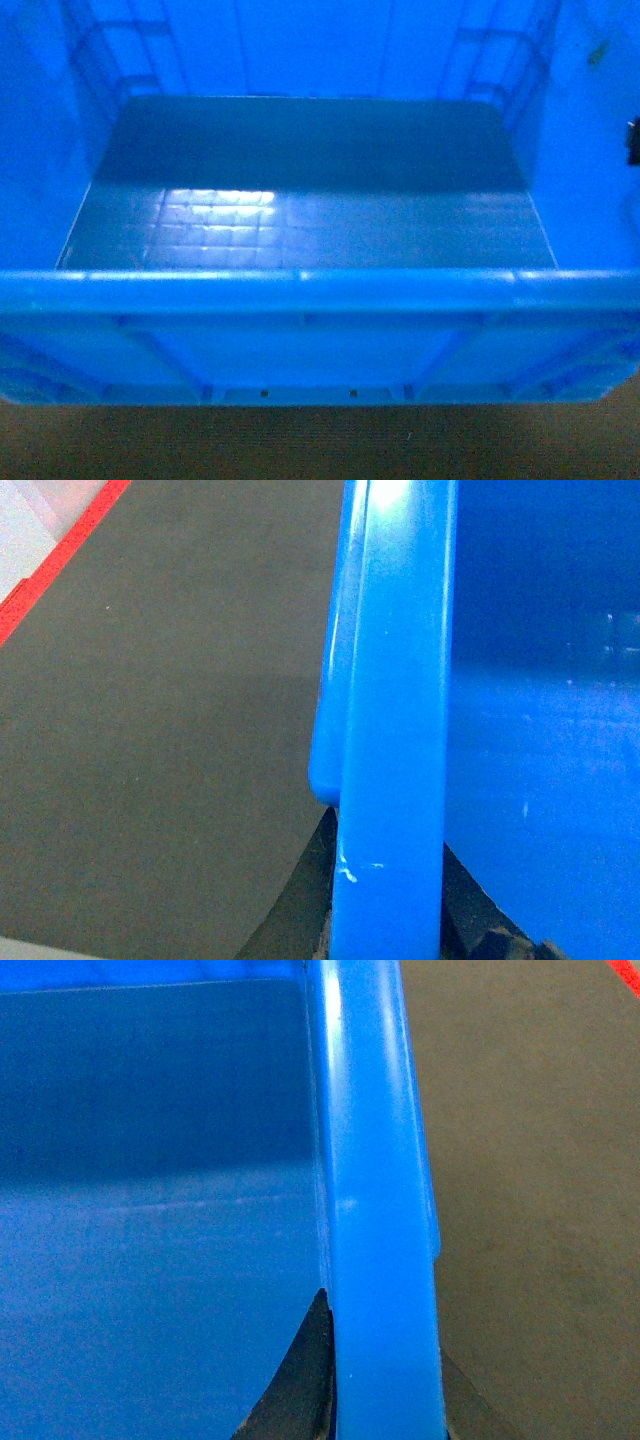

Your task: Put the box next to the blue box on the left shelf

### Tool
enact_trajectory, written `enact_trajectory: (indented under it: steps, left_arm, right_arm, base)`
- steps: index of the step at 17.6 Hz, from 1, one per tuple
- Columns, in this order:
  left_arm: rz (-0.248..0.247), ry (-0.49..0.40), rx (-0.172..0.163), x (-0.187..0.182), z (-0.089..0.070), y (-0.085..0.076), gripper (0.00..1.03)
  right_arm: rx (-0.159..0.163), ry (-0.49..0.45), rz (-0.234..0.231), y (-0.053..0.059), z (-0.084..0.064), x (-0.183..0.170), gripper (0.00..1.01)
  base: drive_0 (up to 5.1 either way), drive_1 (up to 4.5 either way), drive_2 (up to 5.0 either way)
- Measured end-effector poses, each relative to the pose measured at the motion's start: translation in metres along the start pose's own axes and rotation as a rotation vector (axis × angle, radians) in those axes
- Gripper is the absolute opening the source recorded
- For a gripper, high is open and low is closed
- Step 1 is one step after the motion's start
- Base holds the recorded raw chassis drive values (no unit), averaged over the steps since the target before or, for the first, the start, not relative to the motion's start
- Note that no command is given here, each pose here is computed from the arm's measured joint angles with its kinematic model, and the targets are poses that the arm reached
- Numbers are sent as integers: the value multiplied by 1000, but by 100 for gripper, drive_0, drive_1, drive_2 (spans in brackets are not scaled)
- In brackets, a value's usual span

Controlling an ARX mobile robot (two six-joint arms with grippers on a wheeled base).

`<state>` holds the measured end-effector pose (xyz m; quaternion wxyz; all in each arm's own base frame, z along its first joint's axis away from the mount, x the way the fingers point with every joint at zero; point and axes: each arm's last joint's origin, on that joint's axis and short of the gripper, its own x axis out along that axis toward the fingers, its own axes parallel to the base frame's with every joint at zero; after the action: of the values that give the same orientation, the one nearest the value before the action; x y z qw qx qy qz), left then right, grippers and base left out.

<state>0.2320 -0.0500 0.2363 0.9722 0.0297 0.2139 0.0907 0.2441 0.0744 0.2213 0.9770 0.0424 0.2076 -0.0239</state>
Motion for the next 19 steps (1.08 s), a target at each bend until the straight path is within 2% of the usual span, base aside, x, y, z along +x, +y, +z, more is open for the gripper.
enact_trajectory:
  steps: [1,2,4,5,8,13,19]
  left_arm:
    - [0,-12,11,-22,-14,-3,12]
    - [13,-79,-8,-37,-26,0,12]
    - [9,-171,-51,-44,-28,2,12]
    - [9,-177,-56,-44,-27,2,12]
    - [11,-150,-43,-42,-30,1,12]
    - [12,-156,-46,-43,-30,1,12]
    - [13,-155,-46,-43,-30,1,12]
  right_arm:
    - [-7,-12,-15,-6,-15,-19,9]
    - [-4,-83,-12,-11,-27,-35,10]
    - [-21,-190,-17,-12,-22,-43,10]
    - [-28,-201,-20,-12,-21,-44,10]
    - [-42,-169,-27,-12,-25,-41,10]
    - [-38,-177,-25,-12,-24,-42,10]
    - [-39,-176,-26,-12,-24,-41,10]
  base:
    - [0,0,0]
    - [0,0,0]
    - [0,0,0]
    - [0,0,0]
    - [0,0,0]
    - [-19,-19,-19]
    - [-178,-178,-178]
